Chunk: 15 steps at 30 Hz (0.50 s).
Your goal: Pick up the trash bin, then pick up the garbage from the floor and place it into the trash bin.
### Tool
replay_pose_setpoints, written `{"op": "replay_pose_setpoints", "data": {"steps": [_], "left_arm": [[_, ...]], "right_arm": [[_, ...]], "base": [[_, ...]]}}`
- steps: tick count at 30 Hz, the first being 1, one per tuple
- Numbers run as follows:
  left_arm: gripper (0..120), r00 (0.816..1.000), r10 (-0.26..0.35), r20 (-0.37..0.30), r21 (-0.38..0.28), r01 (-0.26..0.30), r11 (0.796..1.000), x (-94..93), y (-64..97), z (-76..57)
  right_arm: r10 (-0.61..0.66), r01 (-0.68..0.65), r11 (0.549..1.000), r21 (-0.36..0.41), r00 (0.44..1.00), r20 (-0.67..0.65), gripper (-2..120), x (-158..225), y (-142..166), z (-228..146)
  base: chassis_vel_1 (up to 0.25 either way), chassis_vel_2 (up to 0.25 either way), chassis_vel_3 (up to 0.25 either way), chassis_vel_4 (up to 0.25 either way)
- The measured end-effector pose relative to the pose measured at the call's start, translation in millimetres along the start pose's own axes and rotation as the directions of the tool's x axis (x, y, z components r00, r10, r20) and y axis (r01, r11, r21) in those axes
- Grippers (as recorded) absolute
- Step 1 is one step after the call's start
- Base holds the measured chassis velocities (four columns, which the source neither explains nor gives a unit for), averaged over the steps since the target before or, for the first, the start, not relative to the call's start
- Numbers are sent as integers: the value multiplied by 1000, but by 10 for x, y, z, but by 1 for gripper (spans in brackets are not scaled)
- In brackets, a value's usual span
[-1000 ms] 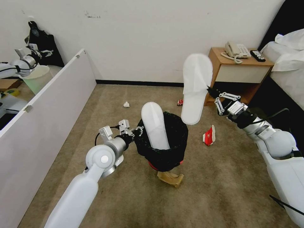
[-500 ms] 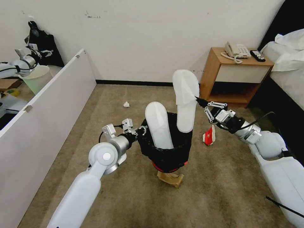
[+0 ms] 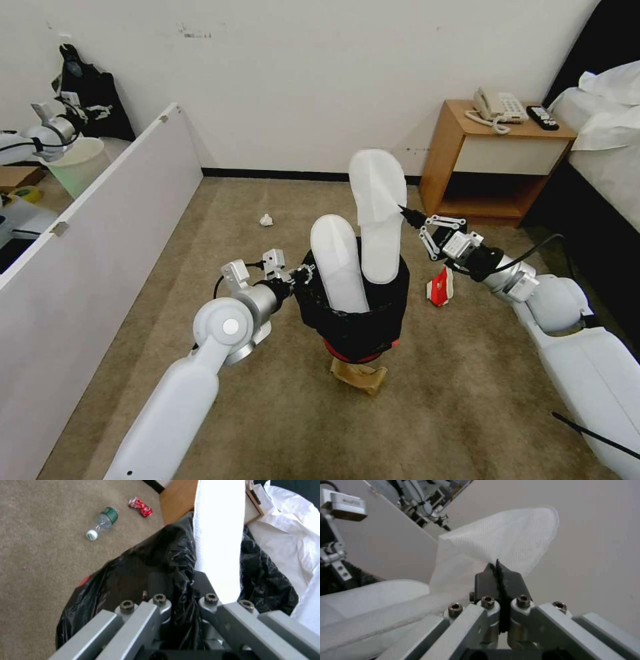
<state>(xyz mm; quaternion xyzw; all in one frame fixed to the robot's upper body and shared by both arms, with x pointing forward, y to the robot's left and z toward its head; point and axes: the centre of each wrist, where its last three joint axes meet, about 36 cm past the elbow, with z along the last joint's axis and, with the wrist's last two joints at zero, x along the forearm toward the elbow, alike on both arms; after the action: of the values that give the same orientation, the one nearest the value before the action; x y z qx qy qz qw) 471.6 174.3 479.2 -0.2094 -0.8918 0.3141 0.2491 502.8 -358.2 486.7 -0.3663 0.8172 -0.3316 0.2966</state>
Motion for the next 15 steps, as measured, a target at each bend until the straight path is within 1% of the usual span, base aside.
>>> {"op": "replay_pose_setpoints", "data": {"steps": [8, 15], "left_arm": [[4, 1000, 5, 4, -3, -5, 1000, 14, -3, -16], [4, 1000, 8, 11, -5, -8, 1000, 34, 16, -23]], "right_arm": [[-38, 37, 999, -36, 999, -31, 0, 26, 131, 134], [-98, 91, 993, -80, 991, -88, 0, 145, 368, 391]], "base": [[0, 0, 0, 0], [0, 0, 0, 0]]}}
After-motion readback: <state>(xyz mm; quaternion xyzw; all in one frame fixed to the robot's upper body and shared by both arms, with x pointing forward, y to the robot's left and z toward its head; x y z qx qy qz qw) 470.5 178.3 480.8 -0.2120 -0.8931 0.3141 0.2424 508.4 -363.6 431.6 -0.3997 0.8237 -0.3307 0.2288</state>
